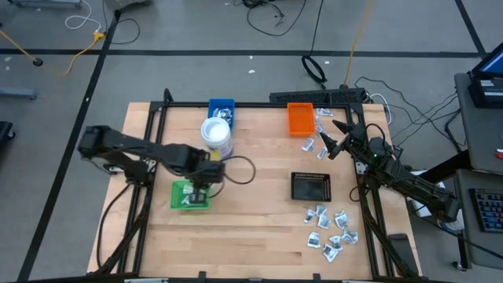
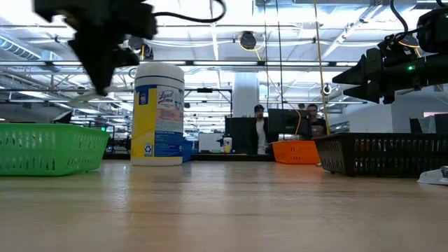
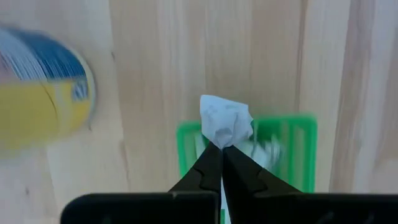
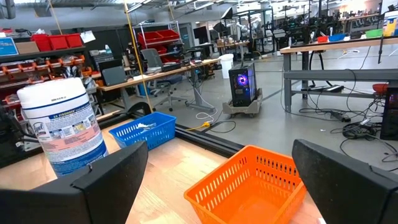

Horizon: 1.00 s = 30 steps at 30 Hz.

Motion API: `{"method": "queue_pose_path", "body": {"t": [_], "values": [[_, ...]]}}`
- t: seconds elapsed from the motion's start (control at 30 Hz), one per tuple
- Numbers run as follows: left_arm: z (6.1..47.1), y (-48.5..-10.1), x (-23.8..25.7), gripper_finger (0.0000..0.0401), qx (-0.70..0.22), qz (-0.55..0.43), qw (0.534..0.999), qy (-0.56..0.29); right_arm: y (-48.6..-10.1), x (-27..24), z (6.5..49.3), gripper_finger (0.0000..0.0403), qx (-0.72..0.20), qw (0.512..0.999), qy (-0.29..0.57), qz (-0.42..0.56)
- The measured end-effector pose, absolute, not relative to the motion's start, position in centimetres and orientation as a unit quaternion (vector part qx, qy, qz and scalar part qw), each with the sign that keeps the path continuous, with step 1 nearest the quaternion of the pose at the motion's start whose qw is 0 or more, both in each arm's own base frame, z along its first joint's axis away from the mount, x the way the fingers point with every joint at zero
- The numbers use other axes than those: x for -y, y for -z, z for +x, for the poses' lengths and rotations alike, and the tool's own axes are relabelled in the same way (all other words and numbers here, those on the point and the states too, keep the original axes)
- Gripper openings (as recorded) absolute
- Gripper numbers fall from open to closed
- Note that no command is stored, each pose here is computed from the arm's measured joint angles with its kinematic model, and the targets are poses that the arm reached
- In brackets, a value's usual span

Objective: Pick & Place First Aid Supplies
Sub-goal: Put the green bandage pack into the green bin

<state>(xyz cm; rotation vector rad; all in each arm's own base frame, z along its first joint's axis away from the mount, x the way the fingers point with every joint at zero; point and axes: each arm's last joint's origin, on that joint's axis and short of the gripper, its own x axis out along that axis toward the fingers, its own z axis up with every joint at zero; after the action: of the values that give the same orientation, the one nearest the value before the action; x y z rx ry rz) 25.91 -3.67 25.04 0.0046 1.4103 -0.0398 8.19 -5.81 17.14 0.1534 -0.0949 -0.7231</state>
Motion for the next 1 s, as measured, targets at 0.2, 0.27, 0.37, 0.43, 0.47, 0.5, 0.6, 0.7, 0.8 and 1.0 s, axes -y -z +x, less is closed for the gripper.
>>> {"method": "queue_pose_path", "body": {"t": [0.2,0.27,0.37,0.43,0.47,0.5,0.6,0.7,0.8,1.0], "values": [[22.5,-24.0,4.2,0.0001,-0.64,0.015,0.767,0.034,-17.1,5.8,8.2,0.0393,0.046,0.931,0.353,0.075],[21.8,-23.5,4.5,0.0001,-0.636,0.018,0.771,0.04,-17.1,5.8,8.2,0.0393,0.046,0.931,0.353,0.075],[20.9,-22.6,5.1,0.0001,-0.627,0.012,0.777,0.044,-17.1,5.8,8.2,0.0393,0.046,0.931,0.353,0.075],[20.6,-21.9,5.6,0.0001,-0.623,0.007,0.781,0.049,-17.1,5.8,8.2,0.0393,0.046,0.931,0.353,0.075],[20.5,-21.6,5.8,0.0001,-0.623,0.004,0.78,0.051,-17.1,5.8,8.2,0.0393,0.046,0.931,0.353,0.075],[20.3,-21.2,6.1,0.0001,-0.626,0.0,0.778,0.053,-17.1,5.8,8.2,0.0393,0.046,0.931,0.353,0.075],[20.0,-20.4,6.6,0.0002,-0.627,-0.004,0.777,0.059,-17.1,5.8,8.2,0.0393,0.046,0.931,0.353,0.075],[20.1,-20.3,6.8,0.0018,-0.62,-0.009,0.781,0.07,-17.1,5.8,8.2,0.0393,0.046,0.931,0.353,0.075],[20.3,-20.4,6.9,0.0059,-0.606,-0.018,0.792,0.07,-17.1,5.8,8.2,0.0393,0.046,0.931,0.353,0.075],[20.7,-21.9,5.7,0.0203,-0.545,-0.056,0.835,0.054,-17.1,5.8,8.2,0.0393,0.046,0.931,0.353,0.075]]}}
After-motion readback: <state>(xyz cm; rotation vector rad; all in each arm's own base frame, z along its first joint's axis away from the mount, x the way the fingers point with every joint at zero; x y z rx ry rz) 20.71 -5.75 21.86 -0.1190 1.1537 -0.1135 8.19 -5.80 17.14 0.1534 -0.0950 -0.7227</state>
